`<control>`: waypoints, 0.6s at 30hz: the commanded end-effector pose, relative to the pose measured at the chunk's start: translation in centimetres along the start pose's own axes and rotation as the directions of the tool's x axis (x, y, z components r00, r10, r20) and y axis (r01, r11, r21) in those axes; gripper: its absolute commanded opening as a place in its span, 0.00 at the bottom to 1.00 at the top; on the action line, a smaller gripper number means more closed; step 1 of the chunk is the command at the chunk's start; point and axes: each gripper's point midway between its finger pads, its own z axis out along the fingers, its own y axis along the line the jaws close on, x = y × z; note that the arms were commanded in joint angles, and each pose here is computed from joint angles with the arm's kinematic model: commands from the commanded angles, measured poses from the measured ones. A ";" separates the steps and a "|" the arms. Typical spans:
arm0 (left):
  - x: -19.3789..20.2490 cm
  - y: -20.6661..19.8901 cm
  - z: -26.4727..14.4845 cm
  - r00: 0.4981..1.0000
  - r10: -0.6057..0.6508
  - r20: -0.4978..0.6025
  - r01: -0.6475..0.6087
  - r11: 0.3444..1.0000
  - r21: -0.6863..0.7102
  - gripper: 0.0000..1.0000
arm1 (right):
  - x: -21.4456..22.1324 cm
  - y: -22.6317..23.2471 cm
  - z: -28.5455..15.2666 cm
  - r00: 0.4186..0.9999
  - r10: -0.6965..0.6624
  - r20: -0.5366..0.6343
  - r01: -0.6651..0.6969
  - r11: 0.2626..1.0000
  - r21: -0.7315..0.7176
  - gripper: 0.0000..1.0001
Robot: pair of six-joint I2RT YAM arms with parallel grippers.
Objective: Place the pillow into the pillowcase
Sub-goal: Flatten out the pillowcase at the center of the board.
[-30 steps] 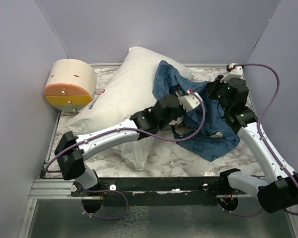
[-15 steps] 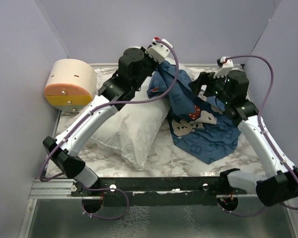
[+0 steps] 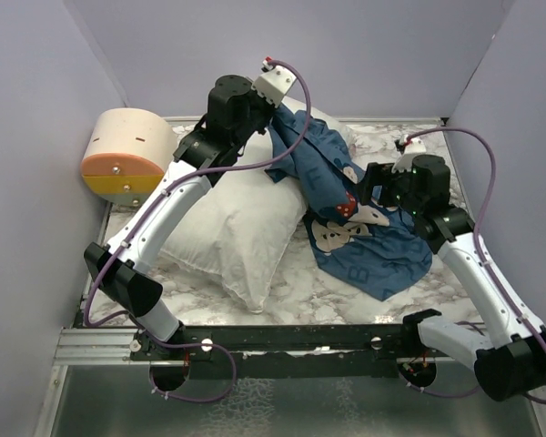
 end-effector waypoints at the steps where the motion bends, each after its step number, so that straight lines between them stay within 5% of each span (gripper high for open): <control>1: -3.1 2.1 -1.8 0.995 -0.035 0.097 0.037 0.999 -0.020 0.00 | 3.3 -4.9 0.7 0.996 0.029 -0.090 -0.004 0.966 0.259 0.88; 7: -3.7 3.0 -2.2 0.989 -0.060 0.135 0.063 0.998 -0.015 0.00 | 9.1 -9.0 1.1 0.983 0.073 -0.170 0.013 0.888 0.459 0.87; 18: -4.1 3.6 -3.1 0.983 -0.083 0.164 0.083 0.997 0.006 0.00 | 9.7 -14.4 4.6 0.970 -0.005 -0.244 0.168 0.737 0.655 0.88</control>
